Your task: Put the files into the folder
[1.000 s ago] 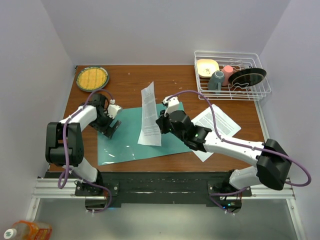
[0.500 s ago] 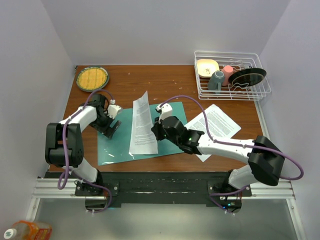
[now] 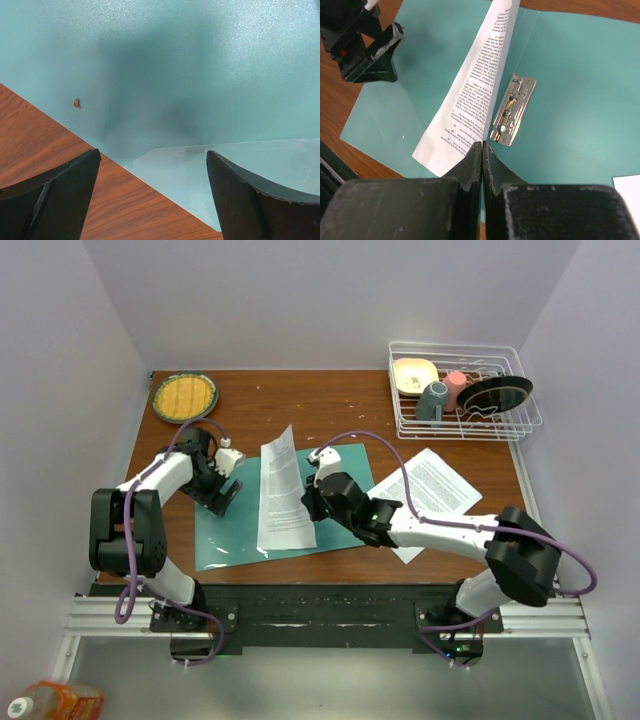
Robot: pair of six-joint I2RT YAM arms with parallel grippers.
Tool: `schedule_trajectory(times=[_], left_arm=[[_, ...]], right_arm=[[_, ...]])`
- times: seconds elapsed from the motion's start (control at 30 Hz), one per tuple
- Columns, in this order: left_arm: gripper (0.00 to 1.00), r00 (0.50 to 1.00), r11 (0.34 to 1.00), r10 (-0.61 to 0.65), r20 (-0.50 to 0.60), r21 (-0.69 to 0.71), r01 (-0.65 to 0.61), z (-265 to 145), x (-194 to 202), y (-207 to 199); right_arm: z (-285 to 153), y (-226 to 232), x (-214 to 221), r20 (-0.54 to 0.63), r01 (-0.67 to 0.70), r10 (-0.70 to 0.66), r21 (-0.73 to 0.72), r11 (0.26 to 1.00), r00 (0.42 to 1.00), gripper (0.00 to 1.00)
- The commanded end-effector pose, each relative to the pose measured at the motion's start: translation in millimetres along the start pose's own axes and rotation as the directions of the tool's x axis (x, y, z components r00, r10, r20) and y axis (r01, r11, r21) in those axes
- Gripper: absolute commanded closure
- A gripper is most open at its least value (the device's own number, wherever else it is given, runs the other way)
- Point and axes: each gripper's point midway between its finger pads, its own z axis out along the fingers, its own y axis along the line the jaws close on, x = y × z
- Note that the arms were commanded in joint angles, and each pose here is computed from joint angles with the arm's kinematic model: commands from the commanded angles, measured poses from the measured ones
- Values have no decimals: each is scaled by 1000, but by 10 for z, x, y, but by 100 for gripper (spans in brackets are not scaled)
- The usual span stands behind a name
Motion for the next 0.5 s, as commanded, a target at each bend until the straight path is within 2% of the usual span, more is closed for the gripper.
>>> schedule_trajectory(times=[0.0, 0.13, 0.23, 0.3, 0.47], left_arm=[[7, 999, 1000, 24, 39, -11, -24, -112, -64, 13], [7, 999, 998, 37, 38, -45, -36, -184, -61, 71], [6, 998, 989, 67, 8, -130, -66, -232, 18, 216], [5, 995, 969, 98, -24, -225, -101, -321, 88, 404], [4, 990, 925, 107, -94, -356, -134, -425, 354, 829]], right_arm=[[150, 108, 48, 3, -51, 51, -33, 998, 999, 100], [309, 179, 138, -12, -69, 69, -51, 996, 998, 100], [403, 214, 116, -11, -70, 70, -50, 996, 998, 100], [428, 238, 71, -3, -72, 72, -51, 996, 997, 100], [415, 229, 1, 14, -60, 61, -39, 997, 998, 100]])
